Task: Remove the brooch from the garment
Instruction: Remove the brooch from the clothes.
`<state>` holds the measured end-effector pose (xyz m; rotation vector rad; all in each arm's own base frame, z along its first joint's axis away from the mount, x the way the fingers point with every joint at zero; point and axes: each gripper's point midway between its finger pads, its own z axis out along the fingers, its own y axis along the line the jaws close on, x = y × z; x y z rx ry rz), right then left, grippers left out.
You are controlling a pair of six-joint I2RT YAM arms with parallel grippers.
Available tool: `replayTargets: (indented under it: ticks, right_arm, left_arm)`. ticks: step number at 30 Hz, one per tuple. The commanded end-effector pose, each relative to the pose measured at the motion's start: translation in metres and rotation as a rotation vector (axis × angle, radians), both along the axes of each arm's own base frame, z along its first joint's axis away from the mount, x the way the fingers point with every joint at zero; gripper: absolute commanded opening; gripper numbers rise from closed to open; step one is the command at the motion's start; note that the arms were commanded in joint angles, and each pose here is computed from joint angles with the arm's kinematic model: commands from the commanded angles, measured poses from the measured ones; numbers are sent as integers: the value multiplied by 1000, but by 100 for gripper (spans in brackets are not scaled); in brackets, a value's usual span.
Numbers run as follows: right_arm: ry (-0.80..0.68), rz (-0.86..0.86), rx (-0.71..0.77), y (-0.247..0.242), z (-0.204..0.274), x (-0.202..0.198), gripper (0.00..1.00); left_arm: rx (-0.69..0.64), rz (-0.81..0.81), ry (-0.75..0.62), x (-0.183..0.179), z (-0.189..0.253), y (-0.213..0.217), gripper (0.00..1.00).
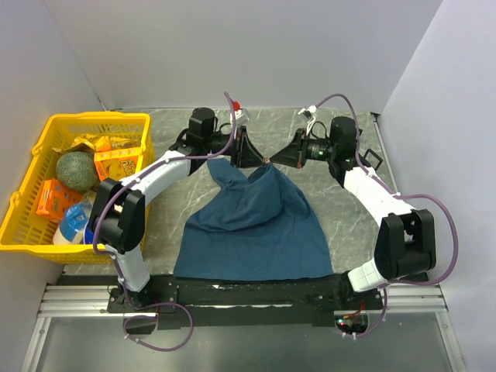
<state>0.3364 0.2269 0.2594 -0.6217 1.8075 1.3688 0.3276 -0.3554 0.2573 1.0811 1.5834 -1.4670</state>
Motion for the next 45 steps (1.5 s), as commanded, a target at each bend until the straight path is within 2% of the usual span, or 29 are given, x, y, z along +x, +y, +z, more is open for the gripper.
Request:
replayTargets:
  ticks: [1, 3, 4, 7, 15, 17, 24, 27, 31, 33, 34, 35, 45]
  right_arm:
    - [-98, -4, 11, -4, 19, 2, 0]
    - [-86, -51, -31, -8, 16, 9, 0]
    - [-109, -62, -53, -9, 14, 11, 0]
    - [-119, -111, -84, -14, 14, 16, 0]
    - [-140, -207, -120, -23, 20, 27, 0]
    - [-123, -232, -132, -26, 19, 29, 0]
    - [-127, -308, -161, -35, 27, 32, 0]
    - [-138, -320, -172, -38, 29, 31, 0]
    - [-139, -328, -195, -40, 27, 30, 0]
    - [-137, -327, -211, -42, 24, 30, 0]
    - [-143, -331, -217, -43, 24, 31, 0]
    - [-138, -328, -222, -43, 22, 31, 0]
    - [-128, -296, -324, -46, 7, 30, 0]
  left_arm:
    - [-10, -36, -18, -6, 0, -1, 31]
    - [-6, -24, -21, -5, 0, -1, 39]
    - [-4, -16, -22, -5, 0, 0, 54]
    - [17, 11, -40, -7, -4, -3, 67]
    - [130, 70, -141, -21, -26, -26, 75]
    - [180, 127, -187, -16, -35, -32, 76]
    - [256, 300, -198, 12, -45, -35, 76]
    - [279, 353, -211, 21, -47, -34, 69]
    - [286, 382, -222, 26, -46, -34, 19]
    - [308, 392, -212, 25, -48, -30, 11]
    - [309, 392, -216, 26, -48, -30, 3]
    - [306, 394, -223, 25, -45, -29, 1]
    - [311, 443, -281, 31, -25, -20, 1]
